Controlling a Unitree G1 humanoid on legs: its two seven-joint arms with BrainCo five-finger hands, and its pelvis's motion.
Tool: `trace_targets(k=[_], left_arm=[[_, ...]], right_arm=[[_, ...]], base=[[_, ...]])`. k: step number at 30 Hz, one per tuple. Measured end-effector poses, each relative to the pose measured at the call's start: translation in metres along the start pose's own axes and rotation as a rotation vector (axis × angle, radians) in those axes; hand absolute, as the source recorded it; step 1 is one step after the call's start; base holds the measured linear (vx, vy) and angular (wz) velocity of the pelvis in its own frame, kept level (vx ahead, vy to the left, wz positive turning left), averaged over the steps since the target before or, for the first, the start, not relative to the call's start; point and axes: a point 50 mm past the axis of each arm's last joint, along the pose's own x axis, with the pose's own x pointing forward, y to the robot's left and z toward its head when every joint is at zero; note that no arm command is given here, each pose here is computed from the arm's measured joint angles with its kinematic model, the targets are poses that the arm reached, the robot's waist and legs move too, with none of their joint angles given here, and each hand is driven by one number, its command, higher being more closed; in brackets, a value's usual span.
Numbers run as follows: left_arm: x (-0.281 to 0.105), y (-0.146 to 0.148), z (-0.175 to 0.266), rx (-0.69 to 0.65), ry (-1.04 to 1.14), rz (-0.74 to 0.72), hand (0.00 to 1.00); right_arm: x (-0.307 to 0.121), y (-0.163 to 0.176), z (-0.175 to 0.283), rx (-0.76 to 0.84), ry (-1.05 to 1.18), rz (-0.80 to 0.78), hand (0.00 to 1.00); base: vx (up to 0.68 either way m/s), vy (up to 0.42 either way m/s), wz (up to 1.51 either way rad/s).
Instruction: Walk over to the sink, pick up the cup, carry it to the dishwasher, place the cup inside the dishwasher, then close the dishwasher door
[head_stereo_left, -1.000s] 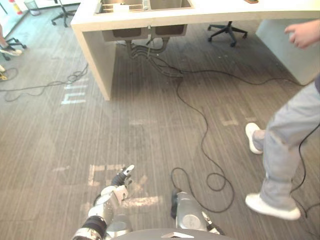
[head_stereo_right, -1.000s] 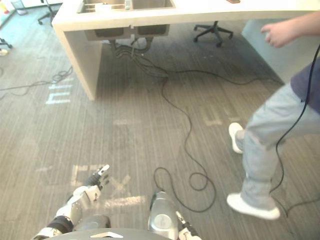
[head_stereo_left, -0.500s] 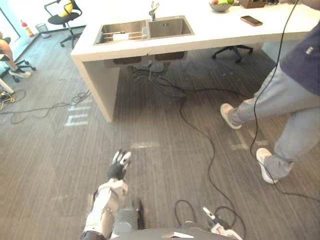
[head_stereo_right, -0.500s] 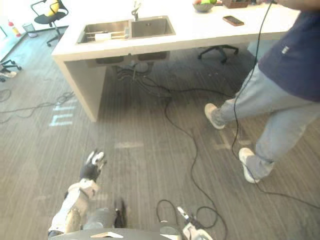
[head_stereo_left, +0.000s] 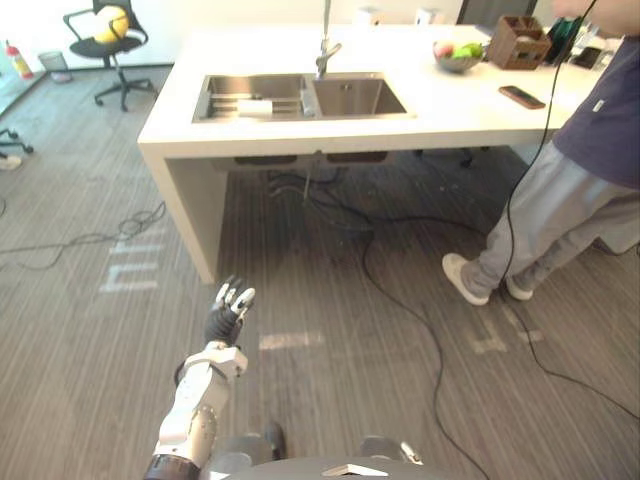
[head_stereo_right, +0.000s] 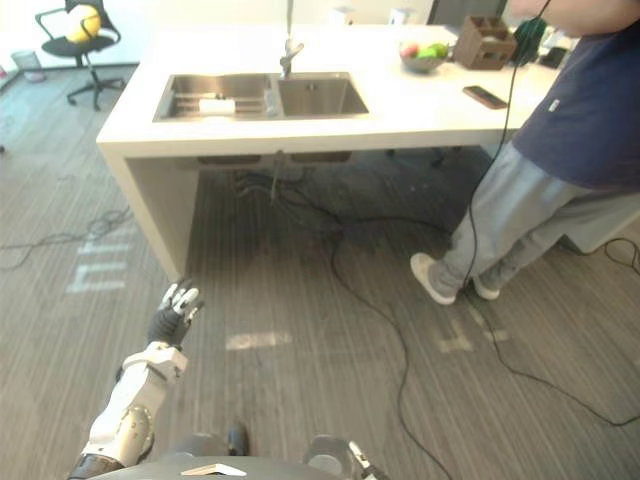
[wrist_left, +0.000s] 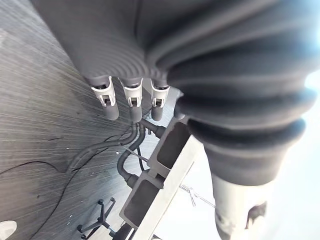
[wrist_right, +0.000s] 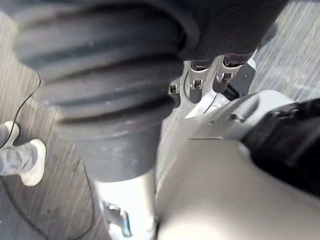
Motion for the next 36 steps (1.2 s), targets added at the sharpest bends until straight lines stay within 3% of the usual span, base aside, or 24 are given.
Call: trace_targets(k=[5,7,11,12,23,28,33,36], left_arm=[[0.007,-0.020,0.008,0.005,-0.030,-0.060,0.00],[0.007,-0.025,0.014,0.003,-0.055,-0.077,0.00],[0.007,-0.035,0.016,-0.045,-0.080,-0.085,0.00],[0.013,0.006,0.012,0.041,-0.031,0.053,0.00],[0.006,0.014,-0.008,0.019,0.064,0.085,0.00],[0.007,0.011,-0.023,-0.028,0.154,0.089,0.00],[0.011,-0.017,-0.019,-0.018,0.157,-0.028,0.00],[0.011,-0.029,-0.011,0.002,0.125,-0.083,0.00]], right_arm=[[-0.001,0.000,-0.007,0.062,0.018,-0.013,0.00],[-0.005,-0.008,-0.030,0.068,0.094,-0.022,0.00],[-0.006,-0.020,-0.014,0.014,0.127,0.007,0.00],[-0.002,-0.001,-0.008,-0.051,0.211,0.129,0.00],[-0.001,0.000,0.000,-0.042,0.137,0.112,0.00],[-0.001,-0.004,0.002,0.033,0.069,0.040,0.00],[-0.004,-0.016,-0.009,0.112,0.057,-0.044,0.00],[-0.003,-0.016,0.000,0.072,0.013,-0.046,0.00]], base=[[0.23,-0.080,0.33],[0.27,-0.279,0.74],[0.21,-0.192,0.00],[0.05,-0.036,0.00],[-0.01,0.007,-0.20],[0.05,0.020,-0.27],[0.06,0.053,0.34],[0.05,0.033,0.43]])
